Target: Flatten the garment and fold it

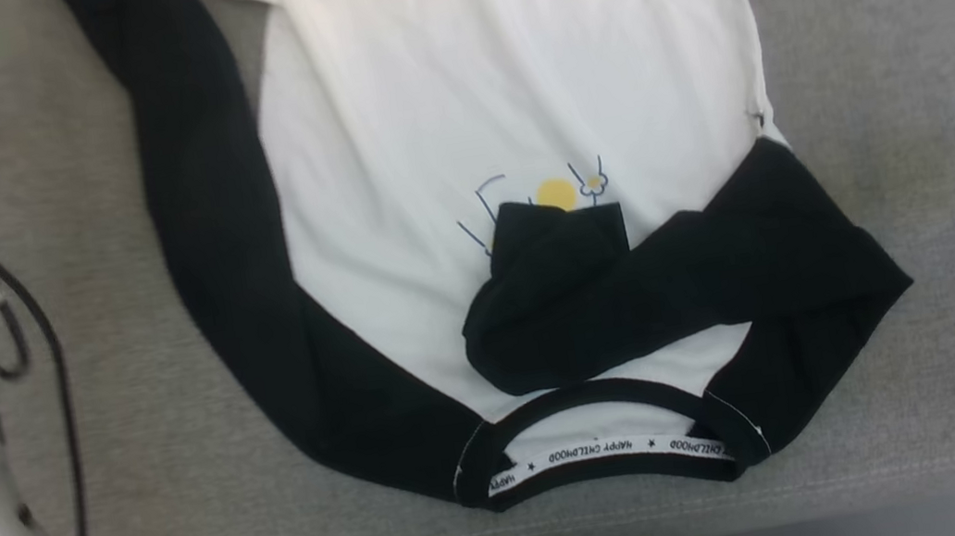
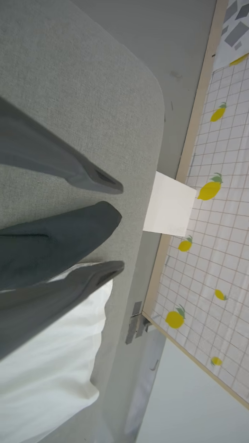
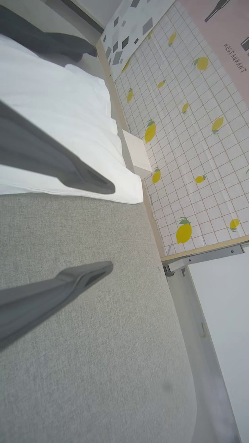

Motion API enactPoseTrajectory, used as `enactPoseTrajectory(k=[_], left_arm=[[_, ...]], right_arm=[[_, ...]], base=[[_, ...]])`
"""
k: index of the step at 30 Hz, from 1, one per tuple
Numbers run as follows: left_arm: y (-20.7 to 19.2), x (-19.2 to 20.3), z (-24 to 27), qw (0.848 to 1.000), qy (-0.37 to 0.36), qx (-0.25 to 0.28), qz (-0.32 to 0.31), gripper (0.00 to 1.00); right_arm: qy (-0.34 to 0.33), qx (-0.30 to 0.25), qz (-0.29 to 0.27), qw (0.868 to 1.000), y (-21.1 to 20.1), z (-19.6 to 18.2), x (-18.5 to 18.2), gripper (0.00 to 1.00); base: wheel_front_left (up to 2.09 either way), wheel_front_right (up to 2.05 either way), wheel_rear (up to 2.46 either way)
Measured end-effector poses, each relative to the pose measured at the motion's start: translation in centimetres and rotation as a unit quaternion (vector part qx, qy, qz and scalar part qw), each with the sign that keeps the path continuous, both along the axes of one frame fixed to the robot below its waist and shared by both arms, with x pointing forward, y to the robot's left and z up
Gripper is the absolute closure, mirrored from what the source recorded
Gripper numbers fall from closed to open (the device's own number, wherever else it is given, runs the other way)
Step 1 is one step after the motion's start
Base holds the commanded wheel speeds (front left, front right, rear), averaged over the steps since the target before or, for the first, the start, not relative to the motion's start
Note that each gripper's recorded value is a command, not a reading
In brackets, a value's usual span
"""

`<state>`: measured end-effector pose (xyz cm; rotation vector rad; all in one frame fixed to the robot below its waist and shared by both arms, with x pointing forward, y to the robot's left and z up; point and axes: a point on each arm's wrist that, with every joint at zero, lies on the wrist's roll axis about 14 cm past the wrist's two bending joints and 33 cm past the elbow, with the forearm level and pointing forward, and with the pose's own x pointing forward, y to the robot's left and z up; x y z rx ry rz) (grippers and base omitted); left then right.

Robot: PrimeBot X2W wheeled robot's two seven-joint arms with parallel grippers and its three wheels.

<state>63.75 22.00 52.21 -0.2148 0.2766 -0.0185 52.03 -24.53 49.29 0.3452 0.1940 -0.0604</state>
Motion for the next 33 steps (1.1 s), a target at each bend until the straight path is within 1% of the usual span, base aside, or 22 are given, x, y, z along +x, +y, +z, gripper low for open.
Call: enactPoseTrajectory(k=[3, 7, 10, 13, 20, 21, 22, 23, 27, 30, 33], left_arm=[[-0.9, 1.9, -2.7, 0.998, 0.055, 0.005, -0.011, 0.00], [-2.2, 3.4, -7.1, 0.991, 0.128, 0.015, -0.022, 0.00], [-2.4, 3.7, -10.4, 0.984, 0.178, 0.023, -0.021, 0.00], [-2.2, 3.2, -14.3, 0.970, 0.240, 0.036, -0.016, 0.00], [-2.2, 3.7, -16.8, 0.957, 0.288, 0.042, -0.011, 0.00], [-2.3, 3.6, -16.9, 0.955, 0.293, 0.038, -0.011, 0.59], [-2.3, 3.7, -16.8, 0.956, 0.291, 0.032, -0.012, 0.98], [-2.3, 3.8, -16.7, 0.957, 0.289, 0.030, -0.012, 1.00], [-1.7, 3.7, -16.2, 0.962, 0.273, 0.021, -0.003, 1.00], [-1.7, 3.8, -15.2, 0.970, 0.243, 0.003, 0.006, 1.00], [-1.8, 3.8, -13.9, 0.977, 0.207, -0.035, 0.027, 1.00]], right_arm=[[0.015, 0.000, 0.001, 1.000, 0.0, -2.0, 0.6, 0.00], [0.041, -0.006, -0.005, 0.999, -0.6, -4.6, 0.8, 0.00], [0.057, -0.010, -0.009, 0.998, -1.0, -6.2, 0.8, 0.00], [0.075, -0.014, -0.016, 0.997, -1.5, -7.8, 0.6, 0.00], [0.098, -0.021, -0.030, 0.995, -2.6, -10.1, 0.1, 0.00], [0.099, -0.022, -0.031, 0.994, -2.7, -10.3, 0.1, 0.00], [0.101, -0.022, -0.032, 0.994, -2.8, -10.5, 0.1, 0.00], [0.102, -0.022, -0.032, 0.994, -2.8, -10.6, 0.1, 0.00], [0.101, -0.019, -0.031, 0.994, -2.6, -10.7, 0.2, 0.00], [0.095, -0.019, -0.030, 0.995, -2.5, -10.2, 0.3, 0.00], [0.089, -0.018, -0.028, 0.995, -2.3, -9.7, 0.4, 0.00]], base=[[0.00, 0.00, 0.00], [0.00, 0.00, 0.00], [0.00, 0.00, 0.00], [0.00, 0.00, 0.00], [0.00, 0.00, 0.00], [0.00, 0.00, 0.00], [0.00, 0.00, 0.00], [0.00, 0.00, 0.00], [0.00, 0.00, 0.00], [0.00, 0.00, 0.00], [0.00, 0.00, 0.00]])
